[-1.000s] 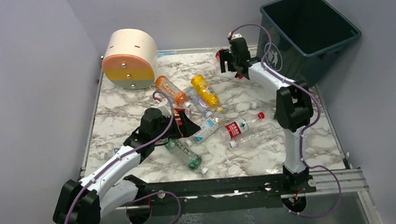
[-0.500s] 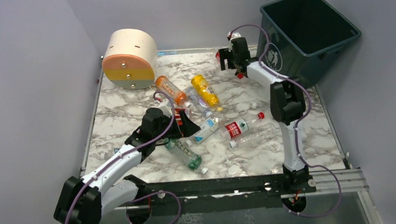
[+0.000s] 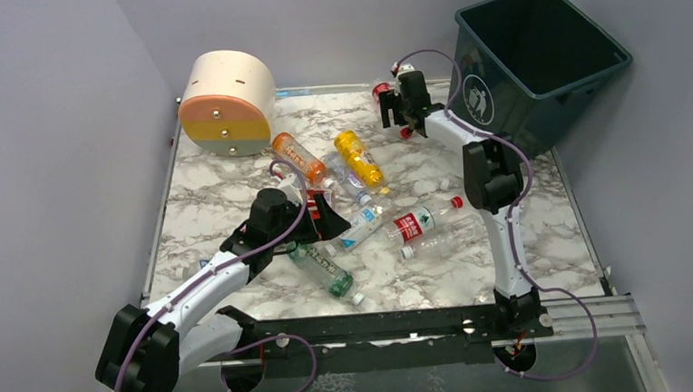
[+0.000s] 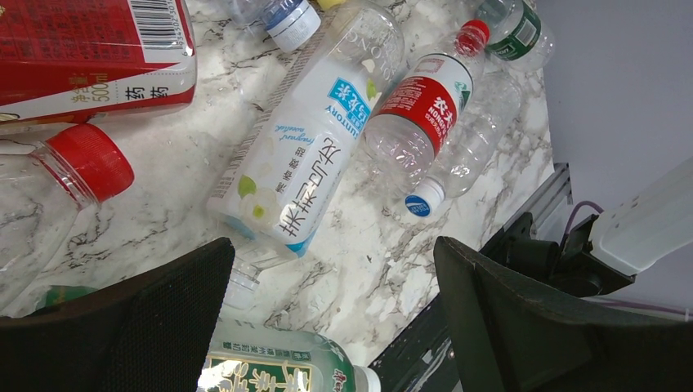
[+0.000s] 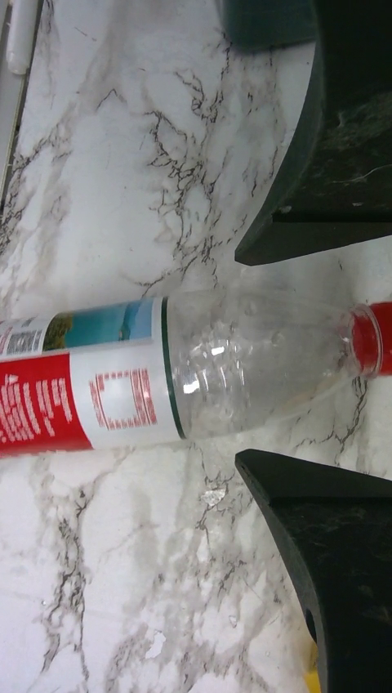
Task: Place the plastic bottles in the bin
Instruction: Pick up the plastic bottle at the center of the board.
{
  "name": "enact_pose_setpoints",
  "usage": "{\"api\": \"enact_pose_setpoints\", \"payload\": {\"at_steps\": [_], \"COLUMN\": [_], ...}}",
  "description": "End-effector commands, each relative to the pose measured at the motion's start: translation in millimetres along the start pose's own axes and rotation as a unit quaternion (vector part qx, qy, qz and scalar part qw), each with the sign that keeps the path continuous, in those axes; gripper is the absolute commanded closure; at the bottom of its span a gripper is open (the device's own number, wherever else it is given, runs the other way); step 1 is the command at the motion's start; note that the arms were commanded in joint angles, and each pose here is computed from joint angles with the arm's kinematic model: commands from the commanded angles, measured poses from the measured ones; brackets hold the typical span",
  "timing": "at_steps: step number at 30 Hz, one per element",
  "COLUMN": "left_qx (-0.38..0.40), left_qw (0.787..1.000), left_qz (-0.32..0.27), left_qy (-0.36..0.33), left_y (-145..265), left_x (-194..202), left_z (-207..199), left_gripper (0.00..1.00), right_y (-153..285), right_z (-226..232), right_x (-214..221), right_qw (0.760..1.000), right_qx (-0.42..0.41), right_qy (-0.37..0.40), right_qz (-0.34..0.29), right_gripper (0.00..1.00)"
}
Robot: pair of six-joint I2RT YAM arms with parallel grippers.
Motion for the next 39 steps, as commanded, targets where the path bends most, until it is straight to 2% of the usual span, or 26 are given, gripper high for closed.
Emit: {"api": "enact_pose_setpoints", "payload": {"at_steps": [1, 6, 10, 17, 28, 39], "left_qx": [0.000, -0.004, -0.007, -0.011, -0.001, 0.003], "left_qw": [1.000, 1.000, 1.000, 1.000, 0.999, 0.999], "left_qz": [-0.011, -0.012, -0.010, -0.009, -0.031, -0.047], "left_qy": [-0.013, -0.013, -0.012, -0.012, -0.015, -0.011], "left_y": [-0.2, 1.6, 2.7, 5.3, 15.4, 27.4], "left_x": [-9.0, -9.3, -8.7, -9.0, -19.7, -10.4], "left_z": [-4.7, -4.5, -4.1, -4.6, -15.0, -13.5], "left_gripper": [0.01, 0.01, 0.01, 0.01, 0.01, 0.01], "right_y": [-10.3, -17.3, -19.4, -10.3, 28.9, 97.4], "right_z": [2.1, 4.0, 6.2, 5.4, 14.0, 35.8], "right_x": [2.9, 4.4, 5.3, 7.3, 14.0, 12.0], "right_qw": [1.000, 1.000, 1.000, 1.000, 0.999, 0.998], "right_qx": [-0.004, -0.008, -0.014, -0.015, -0.031, -0.053], "right_qy": [-0.001, -0.003, -0.006, -0.011, -0.034, -0.036], "right_qz": [0.002, 0.007, 0.009, 0.011, 0.024, 0.013], "right_gripper": [0.15, 0.22, 0.37, 0.47, 0.51, 0.53]}}
Point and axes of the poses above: each gripper's point midway between its finger pads, its own y axis back along the fingers, its own z axis along the line the jaws close on, x = y × z, the point moved 5 cm from there along y, back along the fingers, and after that the axes turned 9 degrees about -y, right-handed, at the moved point
